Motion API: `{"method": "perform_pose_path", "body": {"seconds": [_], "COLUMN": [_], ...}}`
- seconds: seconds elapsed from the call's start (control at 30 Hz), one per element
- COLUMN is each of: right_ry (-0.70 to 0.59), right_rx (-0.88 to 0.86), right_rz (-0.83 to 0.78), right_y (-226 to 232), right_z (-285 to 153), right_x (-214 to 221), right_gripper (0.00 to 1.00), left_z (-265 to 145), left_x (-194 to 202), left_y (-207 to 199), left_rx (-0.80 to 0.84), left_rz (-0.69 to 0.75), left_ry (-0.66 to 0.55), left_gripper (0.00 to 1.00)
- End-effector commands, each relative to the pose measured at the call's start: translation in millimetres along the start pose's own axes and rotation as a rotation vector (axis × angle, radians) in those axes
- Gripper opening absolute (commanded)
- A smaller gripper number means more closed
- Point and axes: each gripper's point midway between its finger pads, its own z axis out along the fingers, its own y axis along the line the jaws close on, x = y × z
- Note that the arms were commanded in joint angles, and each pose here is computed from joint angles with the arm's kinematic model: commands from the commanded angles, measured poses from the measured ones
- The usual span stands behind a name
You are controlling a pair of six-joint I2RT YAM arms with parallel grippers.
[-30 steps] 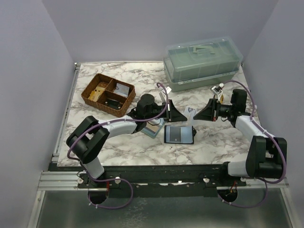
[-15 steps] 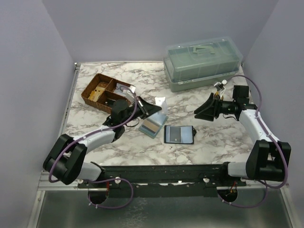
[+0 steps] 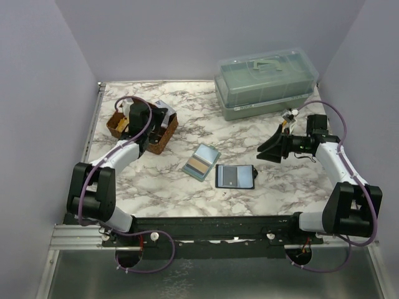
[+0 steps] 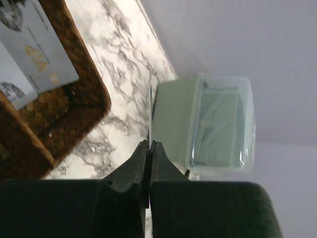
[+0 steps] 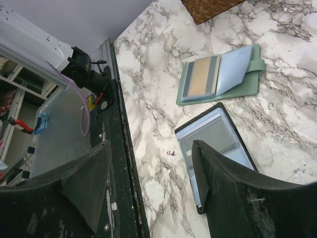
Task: Take the credit cards out of the card holder
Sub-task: Place the credit card in the storage box.
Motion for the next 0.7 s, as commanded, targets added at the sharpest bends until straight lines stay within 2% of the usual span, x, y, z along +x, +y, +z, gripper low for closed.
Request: {"method": "perform_pose_path", "body": {"seconds": [0.0, 0.43, 0.5, 0.63, 0.67], "right_ry": [0.005, -0.009, -0.012, -0.020, -0.021], "right_rx": [0.017, 0.006, 0.004, 0.005, 0.004], "right_rz": [-0.016, -0.014, -0.012, -0.008, -0.007], "right_y": [-4.2, -0.2, 0.4, 0.3, 0.6], "right_z": [-3.2, -5.1, -5.6, -7.3, -7.6], "right_x": [-2.2, -4.2, -4.3, -5.0, -4.9], "right_gripper": [0.72, 0.73, 0.73, 0.73, 0.73], "left_z": [23.3, 56.3, 60.2, 62.4, 58.7], "left_x": [-35.4, -39.7, -40.5, -39.4, -38.4], "left_y": [38.0, 72.6, 73.5, 61.6, 56.8], "left_rx": [-0.156, -0.243, -0.240, -0.213, -0.202], "left_rz": [-0.039, -0.074, -0.078, -0.081, -0.083], "left_ry": [-0.132, -0.122, -0.123, -0.084, -0.074], "left_gripper": [0.00, 0.02, 0.15, 0.54, 0.60]}}
